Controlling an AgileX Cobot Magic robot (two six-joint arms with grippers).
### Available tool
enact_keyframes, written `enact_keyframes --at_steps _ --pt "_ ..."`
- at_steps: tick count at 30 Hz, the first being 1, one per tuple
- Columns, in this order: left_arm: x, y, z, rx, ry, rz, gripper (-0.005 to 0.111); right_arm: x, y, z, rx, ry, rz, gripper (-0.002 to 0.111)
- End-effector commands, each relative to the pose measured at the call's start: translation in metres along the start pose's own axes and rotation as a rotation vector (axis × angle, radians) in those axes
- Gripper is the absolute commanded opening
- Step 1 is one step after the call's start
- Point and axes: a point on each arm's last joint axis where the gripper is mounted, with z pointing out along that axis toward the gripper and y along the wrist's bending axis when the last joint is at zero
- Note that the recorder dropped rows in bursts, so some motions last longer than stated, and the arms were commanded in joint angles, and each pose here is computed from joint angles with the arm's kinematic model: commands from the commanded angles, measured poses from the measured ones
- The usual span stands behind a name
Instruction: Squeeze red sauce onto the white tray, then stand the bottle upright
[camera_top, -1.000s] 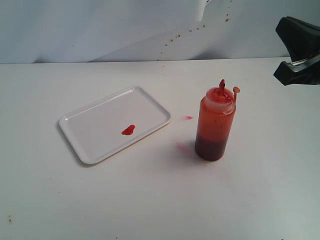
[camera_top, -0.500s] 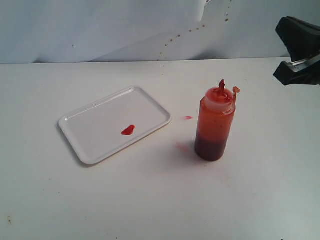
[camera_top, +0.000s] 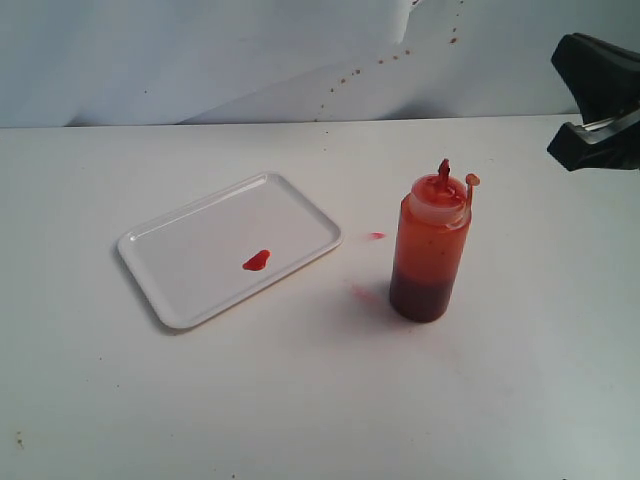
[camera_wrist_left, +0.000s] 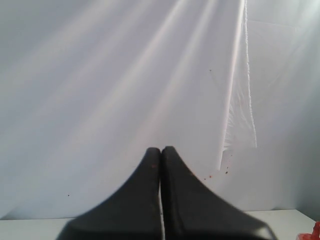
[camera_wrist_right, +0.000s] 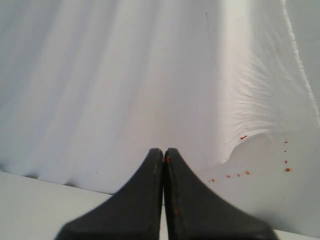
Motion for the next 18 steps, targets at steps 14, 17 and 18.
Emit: enact_keyframes --at_steps 14,17,18 --pt "0.000 0.016 -0.037 -0.280 -0.100 0.066 0.000 0.000 0.001 -0.002 0.000 -0.003 -0.005 0.000" --pt "0.006 0.022 -0.038 -0.335 -0.059 0.058 0.000 -0.001 0.001 -0.002 -0.001 -0.006 -0.005 0.000" --pt "0.010 0.023 -0.037 -0.341 -0.046 0.056 0.000 0.000 0.001 -0.002 0.000 -0.004 -0.005 0.000"
